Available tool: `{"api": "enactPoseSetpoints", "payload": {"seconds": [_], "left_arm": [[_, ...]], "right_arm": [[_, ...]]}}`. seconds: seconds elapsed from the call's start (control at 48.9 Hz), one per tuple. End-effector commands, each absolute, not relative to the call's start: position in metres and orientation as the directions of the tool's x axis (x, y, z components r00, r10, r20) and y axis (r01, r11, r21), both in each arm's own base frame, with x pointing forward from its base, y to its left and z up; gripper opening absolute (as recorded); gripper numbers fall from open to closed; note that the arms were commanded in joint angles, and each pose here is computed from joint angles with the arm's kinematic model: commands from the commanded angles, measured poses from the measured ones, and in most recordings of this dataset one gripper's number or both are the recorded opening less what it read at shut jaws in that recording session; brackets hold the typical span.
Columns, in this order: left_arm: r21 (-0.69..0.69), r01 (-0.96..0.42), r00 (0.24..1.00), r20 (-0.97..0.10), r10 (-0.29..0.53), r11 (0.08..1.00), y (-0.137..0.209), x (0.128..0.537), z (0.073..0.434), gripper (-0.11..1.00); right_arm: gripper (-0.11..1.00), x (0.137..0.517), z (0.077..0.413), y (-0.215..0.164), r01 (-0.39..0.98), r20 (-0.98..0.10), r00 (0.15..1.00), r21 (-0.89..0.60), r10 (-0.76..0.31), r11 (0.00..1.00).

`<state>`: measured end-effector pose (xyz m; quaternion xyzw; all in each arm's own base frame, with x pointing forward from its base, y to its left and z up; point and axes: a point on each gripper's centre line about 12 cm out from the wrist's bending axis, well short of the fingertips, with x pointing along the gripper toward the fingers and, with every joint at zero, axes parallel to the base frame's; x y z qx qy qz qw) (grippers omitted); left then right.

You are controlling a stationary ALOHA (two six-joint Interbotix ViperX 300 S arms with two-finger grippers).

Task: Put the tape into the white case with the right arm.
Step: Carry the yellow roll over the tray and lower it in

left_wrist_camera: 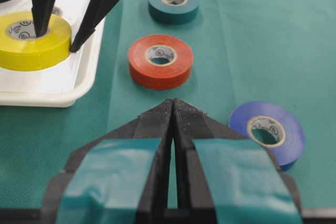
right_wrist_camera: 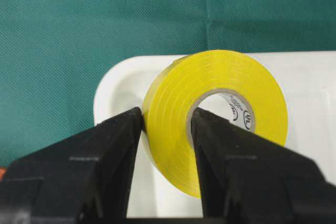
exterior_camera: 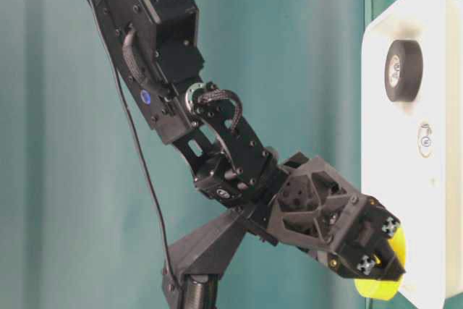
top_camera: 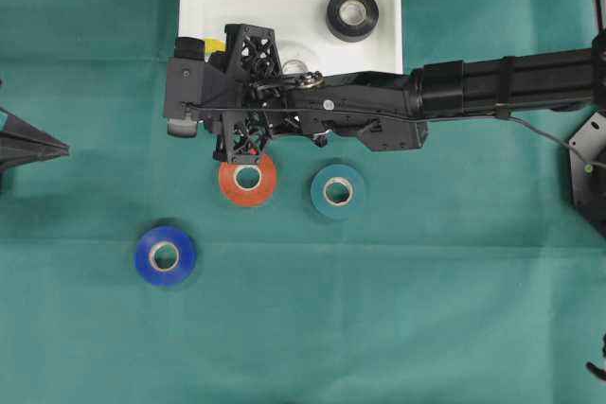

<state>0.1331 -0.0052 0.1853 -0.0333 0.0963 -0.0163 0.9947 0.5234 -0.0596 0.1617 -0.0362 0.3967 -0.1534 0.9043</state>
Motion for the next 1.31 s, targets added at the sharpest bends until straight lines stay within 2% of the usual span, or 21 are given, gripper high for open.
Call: {"api": "enactPoseSetpoints", "payload": {"seconds": [0.0, 0.225, 0.858, 0.94, 1.063, 1.287], "left_arm": [[-0.071, 0.026, 0.982, -0.183, -0.039, 0.997, -0.005, 0.134, 0.190, 0.00], [-0.071, 0.026, 0.982, -0.183, -0.039, 0.997, -0.005, 0.134, 0.190, 0.00], [-0.071, 0.026, 0.982, -0.183, -0.039, 0.997, -0.005, 0.134, 0.190, 0.00], [-0.071, 0.026, 0.983, -0.182, -0.039, 0.997, -0.005, 0.134, 0.190, 0.00], [-0.071, 0.026, 0.982, -0.183, -0.039, 0.997, -0.005, 0.134, 0.190, 0.00], [-0.071, 0.026, 0.982, -0.183, -0.039, 0.997, -0.005, 0.134, 0.190, 0.00]], "right_arm": [[0.03, 0.522, 0.195, -0.061, 0.261, -0.662, 0.681, -0.180, -0.313, 0.949], [0.03, 0.514, 0.188, -0.066, 0.276, -0.689, 0.642, -0.202, -0.337, 0.940], [0.03, 0.512, 0.186, -0.068, 0.264, -0.687, 0.636, -0.232, -0.350, 0.936], [0.15, 0.511, 0.186, -0.068, 0.265, -0.688, 0.637, -0.231, -0.349, 0.936], [0.46, 0.510, 0.185, -0.068, 0.262, -0.687, 0.639, -0.229, -0.346, 0.938], [0.46, 0.503, 0.193, -0.068, 0.270, -0.685, 0.638, -0.229, -0.352, 0.935]]}}
